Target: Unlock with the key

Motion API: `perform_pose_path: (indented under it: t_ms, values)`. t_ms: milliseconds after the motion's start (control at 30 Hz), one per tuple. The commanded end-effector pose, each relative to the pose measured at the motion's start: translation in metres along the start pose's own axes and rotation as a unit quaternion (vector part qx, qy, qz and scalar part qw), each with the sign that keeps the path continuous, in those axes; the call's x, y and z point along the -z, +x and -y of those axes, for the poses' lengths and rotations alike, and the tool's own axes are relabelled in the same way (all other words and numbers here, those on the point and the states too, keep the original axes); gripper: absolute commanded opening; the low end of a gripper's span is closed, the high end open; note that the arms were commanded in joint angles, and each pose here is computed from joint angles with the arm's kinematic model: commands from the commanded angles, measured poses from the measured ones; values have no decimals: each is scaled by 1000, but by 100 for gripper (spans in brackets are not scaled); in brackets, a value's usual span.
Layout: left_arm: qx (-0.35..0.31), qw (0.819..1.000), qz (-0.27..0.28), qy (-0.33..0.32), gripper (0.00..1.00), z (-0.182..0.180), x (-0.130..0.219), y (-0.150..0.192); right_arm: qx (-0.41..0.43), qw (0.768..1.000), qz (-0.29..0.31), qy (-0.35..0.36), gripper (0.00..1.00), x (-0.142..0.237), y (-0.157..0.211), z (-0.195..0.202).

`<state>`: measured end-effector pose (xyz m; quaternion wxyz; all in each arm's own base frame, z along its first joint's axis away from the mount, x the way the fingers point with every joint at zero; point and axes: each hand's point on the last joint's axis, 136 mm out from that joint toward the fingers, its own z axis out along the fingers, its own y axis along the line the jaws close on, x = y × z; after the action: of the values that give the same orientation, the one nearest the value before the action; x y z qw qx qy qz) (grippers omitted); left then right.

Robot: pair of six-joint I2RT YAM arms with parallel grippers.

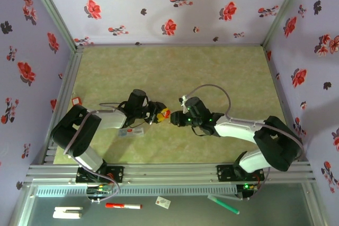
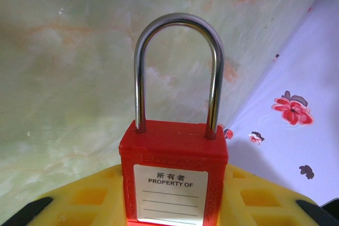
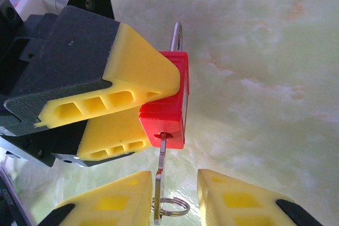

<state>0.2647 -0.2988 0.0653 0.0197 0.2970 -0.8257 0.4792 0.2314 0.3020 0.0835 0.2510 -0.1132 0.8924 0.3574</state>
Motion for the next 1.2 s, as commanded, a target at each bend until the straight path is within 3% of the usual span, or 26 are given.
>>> perform_pose_path:
  t_ms: [0, 400, 600, 933, 1167]
  values:
    - [-18, 1000, -10, 11, 0, 9, 0, 1, -4, 1000, 9, -6, 27, -2, -3, -5]
    - [-23, 1000, -9, 14, 0, 16, -1, 0, -3, 1000, -4, -8, 16, -7, 3, -5]
    - [-25, 1000, -10, 15, 0, 18, -1, 0, -4, 1000, -4, -11, 0, -9, 1, -9]
    - [-49, 998, -24, -11, 0, 9, -5, 12, 14, 1000, 5, 3, 0, -8, -10, -11]
    - [-108, 990, -41, -84, 0, 0, -6, 25, 55, 998, 13, 29, 0, -3, -26, -16]
